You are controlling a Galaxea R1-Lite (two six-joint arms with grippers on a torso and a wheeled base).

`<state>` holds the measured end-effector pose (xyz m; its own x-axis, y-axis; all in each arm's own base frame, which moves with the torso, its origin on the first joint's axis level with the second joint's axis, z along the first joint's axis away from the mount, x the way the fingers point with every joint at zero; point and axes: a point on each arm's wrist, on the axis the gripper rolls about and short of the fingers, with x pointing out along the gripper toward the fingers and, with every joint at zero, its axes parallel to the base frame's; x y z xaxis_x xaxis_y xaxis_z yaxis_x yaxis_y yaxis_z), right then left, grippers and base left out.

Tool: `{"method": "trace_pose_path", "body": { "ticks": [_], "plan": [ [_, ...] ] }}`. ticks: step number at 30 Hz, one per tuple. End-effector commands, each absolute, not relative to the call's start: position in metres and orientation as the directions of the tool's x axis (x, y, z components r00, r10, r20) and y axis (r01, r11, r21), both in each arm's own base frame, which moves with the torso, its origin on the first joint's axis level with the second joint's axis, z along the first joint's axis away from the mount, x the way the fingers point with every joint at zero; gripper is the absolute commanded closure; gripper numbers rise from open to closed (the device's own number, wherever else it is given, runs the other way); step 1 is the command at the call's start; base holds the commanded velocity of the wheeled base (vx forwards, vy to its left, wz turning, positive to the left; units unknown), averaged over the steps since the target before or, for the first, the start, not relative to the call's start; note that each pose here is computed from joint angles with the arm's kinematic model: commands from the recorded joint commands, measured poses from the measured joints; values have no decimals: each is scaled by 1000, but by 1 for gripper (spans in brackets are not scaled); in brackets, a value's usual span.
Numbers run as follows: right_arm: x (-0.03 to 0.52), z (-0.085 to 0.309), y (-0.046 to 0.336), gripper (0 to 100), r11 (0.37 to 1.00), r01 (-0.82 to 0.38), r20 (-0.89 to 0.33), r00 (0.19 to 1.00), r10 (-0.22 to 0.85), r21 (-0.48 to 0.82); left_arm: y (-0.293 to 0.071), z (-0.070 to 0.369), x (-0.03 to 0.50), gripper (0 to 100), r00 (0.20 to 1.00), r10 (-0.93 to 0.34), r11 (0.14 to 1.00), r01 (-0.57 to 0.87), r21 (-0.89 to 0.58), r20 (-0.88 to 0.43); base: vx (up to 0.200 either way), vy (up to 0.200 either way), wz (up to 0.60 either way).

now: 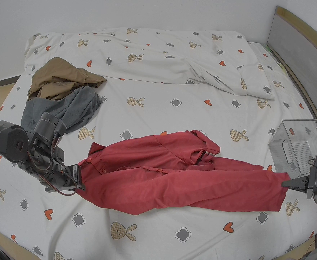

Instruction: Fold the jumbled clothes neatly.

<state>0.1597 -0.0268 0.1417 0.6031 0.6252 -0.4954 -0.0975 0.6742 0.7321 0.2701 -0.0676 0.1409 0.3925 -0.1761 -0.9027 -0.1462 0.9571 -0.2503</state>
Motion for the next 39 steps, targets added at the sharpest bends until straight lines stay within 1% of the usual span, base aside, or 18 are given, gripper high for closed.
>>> {"method": "trace_pose_path", "body": {
  "ticks": [1, 6, 9, 12, 15, 18, 19, 20, 21, 22, 23, 24, 26, 28, 29, 31, 35, 39],
  "plan": [
    [154, 128, -24, 0, 668, -69, -521, 569, 637, 741, -70, 140, 262, 0, 380, -179, 959, -137, -246, -908, 0, 0, 0],
    [151, 126, -29, 0, 696, -90, -528, 585, 616, 712, -66, 151, 257, 0, 420, -169, 958, -144, -249, -892, 0, 0, 0],
    [152, 123, -39, 0, 744, -61, -557, 623, 549, 665, -63, 154, 255, 0, 460, -73, 968, -182, -175, -885, 0, 0, 0],
    [152, 121, -40, 0, 774, -45, -584, 628, 514, 632, -62, 155, 246, 0, 465, -40, 972, -186, -142, -884, 0, 0, 0],
    [151, 122, -39, 0, 775, -52, -584, 626, 517, 630, -68, 152, 226, 0, 450, -73, 982, -123, -143, -890, 0, 0, 0],
    [151, 123, -37, 0, 775, -68, -578, 626, 524, 628, -76, 141, 196, 0, 430, -106, 994, 60, -89, -896, 0, 0, 0],
    [152, 124, -35, 0, 775, -78, -577, 622, 530, 627, -74, 132, 188, 0, 418, -104, 986, 159, -40, -902, 0, 0, 0],
    [153, 125, -33, 0, 775, -96, -574, 616, 539, 624, -72, 121, 184, 0, 406, -101, 962, 271, 15, -908, 0, 0, 0],
    [153, 126, -31, 0, 775, -108, -573, 612, 546, 623, -71, 115, 182, 0, 400, -100, 942, 334, 43, -911, 0, 0, 0],
    [153, 126, -31, 0, 775, -108, -573, 612, 546, 623, -71, 115, 182, 0, 400, -100, 942, 334, 43, -911, 0, 0, 0],
    [154, 126, -27, 0, 774, -124, -573, 602, 556, 620, -72, 103, 183, 0, 385, -124, 907, 419, 53, -914, 0, 0, 0],
    [154, 126, -27, 0, 774, -124, -574, 600, 557, 621, -73, 102, 183, 0, 382, -127, 905, 422, 51, -915, 0, 0, 0],
    [154, 127, -26, 0, 773, -135, -573, 596, 563, 620, -81, 87, 196, 0, 348, -221, 880, 475, -32, -911, 0, 0, 0],
    [155, 127, -25, 0, 773, -138, -571, 597, 563, 619, -86, 80, 204, 0, 328, -272, 859, 507, -75, -905, 0, 0, 0],
    [155, 128, -26, 0, 774, -138, -569, 600, 562, 618, -91, 66, 214, 0, 301, -296, 825, 559, -83, -907, 0, 0, 0],
    [155, 128, -26, 0, 774, -137, -569, 601, 561, 618, -92, 63, 216, 0, 298, -295, 817, 571, -78, -908, 0, 0, 0],
    [156, 130, -27, 0, 775, -140, -565, 607, 558, 616, -98, 39, 232, 0, 287, -289, 763, 645, -38, -913, 0, 0, 0],
    [157, 131, -27, 0, 775, -142, -565, 607, 559, 615, -103, 30, 243, 0, 291, -290, 754, 656, -30, -912, 0, 0, 0]
  ]
}}
